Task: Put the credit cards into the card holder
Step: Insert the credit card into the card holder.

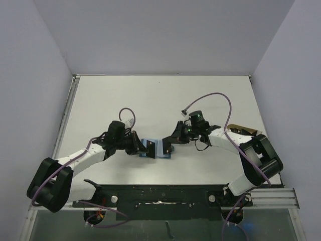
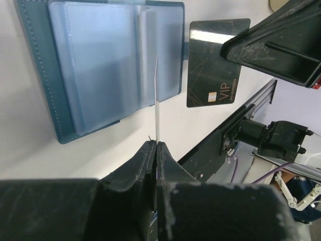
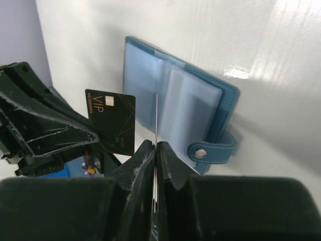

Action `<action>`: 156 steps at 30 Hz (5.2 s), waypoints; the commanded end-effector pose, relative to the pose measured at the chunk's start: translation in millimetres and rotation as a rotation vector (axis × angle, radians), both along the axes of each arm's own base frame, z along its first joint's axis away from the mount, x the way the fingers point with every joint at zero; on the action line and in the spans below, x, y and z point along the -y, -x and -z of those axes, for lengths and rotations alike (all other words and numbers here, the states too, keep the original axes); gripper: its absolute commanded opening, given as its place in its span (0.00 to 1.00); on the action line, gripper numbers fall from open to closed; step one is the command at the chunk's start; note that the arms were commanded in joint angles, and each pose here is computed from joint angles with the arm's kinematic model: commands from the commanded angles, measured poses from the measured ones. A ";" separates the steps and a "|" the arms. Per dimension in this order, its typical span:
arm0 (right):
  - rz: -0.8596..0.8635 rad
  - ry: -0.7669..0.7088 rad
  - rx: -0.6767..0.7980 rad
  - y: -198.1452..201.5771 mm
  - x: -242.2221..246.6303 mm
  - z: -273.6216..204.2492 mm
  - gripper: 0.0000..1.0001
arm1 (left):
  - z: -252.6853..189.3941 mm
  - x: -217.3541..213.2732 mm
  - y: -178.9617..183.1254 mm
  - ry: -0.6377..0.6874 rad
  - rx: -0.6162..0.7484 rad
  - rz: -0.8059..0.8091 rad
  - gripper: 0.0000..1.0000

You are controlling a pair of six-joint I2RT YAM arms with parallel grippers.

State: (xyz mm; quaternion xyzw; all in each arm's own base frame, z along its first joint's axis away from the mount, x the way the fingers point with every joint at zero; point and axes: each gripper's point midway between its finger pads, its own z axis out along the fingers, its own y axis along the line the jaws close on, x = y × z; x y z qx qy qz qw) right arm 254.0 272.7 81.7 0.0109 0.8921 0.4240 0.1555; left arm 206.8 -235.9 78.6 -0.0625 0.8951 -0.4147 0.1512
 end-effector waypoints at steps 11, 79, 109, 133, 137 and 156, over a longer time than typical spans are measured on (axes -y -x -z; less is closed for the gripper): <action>0.028 0.201 0.011 -12.2 24.3 40.3 0.03 | -9.3 16.3 -20.7 0.052 0.054 0.053 0.00; 0.058 0.295 -0.013 -1.5 48.6 61.2 0.02 | 44.4 7.4 -44.5 -0.143 0.010 0.039 0.00; 0.080 0.303 -0.033 0.9 51.6 64.5 0.01 | 60.6 10.0 -28.8 -0.145 -0.010 0.012 0.00; 0.080 0.301 -0.033 3.1 51.7 65.0 0.01 | 53.8 -4.6 -38.4 -0.258 0.068 0.024 0.00; 0.081 0.303 -0.032 3.0 52.0 64.9 0.01 | 55.7 -4.6 -36.7 -0.262 0.064 0.032 0.00; 0.082 0.301 -0.031 2.9 51.7 64.1 0.01 | 63.4 13.8 -27.1 -0.178 0.048 0.036 0.00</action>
